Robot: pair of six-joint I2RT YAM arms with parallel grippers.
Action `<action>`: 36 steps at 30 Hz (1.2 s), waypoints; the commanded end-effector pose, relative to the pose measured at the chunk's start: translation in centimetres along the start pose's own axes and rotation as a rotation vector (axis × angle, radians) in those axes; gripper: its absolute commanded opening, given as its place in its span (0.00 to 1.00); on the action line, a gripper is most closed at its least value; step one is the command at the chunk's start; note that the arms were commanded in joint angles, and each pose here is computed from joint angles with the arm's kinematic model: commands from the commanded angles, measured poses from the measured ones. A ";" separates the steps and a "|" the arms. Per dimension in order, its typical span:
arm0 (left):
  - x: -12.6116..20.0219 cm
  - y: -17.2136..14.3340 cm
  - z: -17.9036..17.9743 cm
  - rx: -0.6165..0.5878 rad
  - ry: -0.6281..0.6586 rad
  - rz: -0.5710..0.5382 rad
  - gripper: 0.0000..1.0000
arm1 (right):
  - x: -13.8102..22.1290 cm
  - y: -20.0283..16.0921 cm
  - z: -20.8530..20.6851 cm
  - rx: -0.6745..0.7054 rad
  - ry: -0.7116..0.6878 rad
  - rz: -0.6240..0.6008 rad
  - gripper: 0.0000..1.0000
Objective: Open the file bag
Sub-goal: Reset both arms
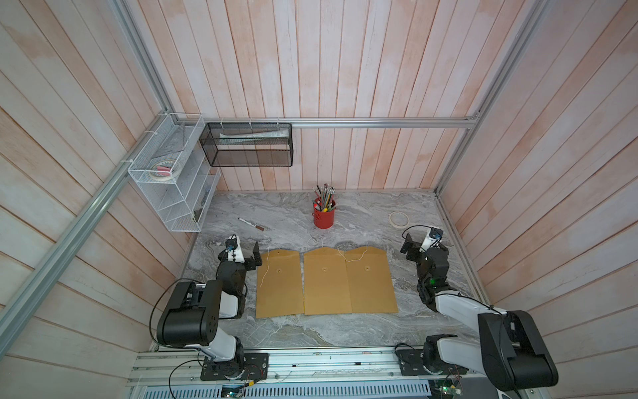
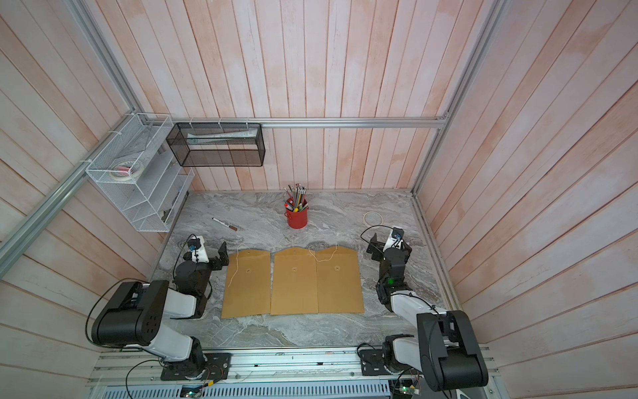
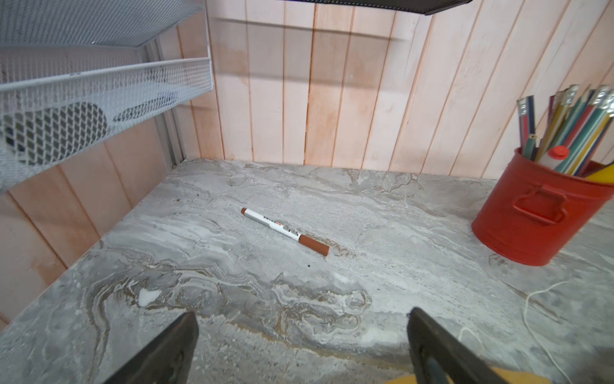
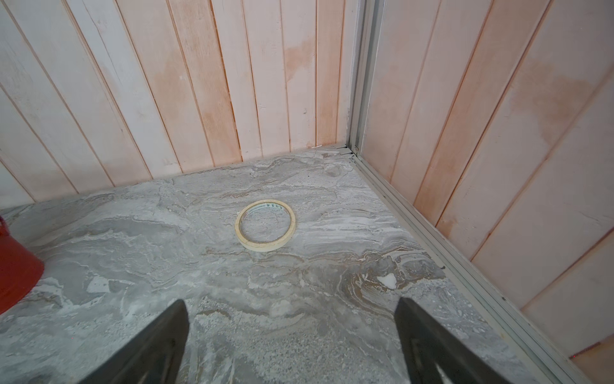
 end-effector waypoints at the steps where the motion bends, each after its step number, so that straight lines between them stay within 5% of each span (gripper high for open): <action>1: -0.8 0.3 -1.0 -0.039 -0.075 0.012 1.00 | 0.1 0.3 -0.8 0.021 -0.049 -0.058 0.98; 36: -1.0 0.3 -1.2 -0.040 -0.085 0.022 1.00 | -1.1 -2.9 -1.9 0.035 0.013 -0.101 0.98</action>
Point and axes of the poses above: each gripper's point midway between its finger pads, its own x axis back along the fingers, its own z axis along the line the jaws close on, y = z × x, the point moved 4 cm from there along x, back along the fingers, and after that the axes turned 7 degrees about x, right-handed, at the moved point
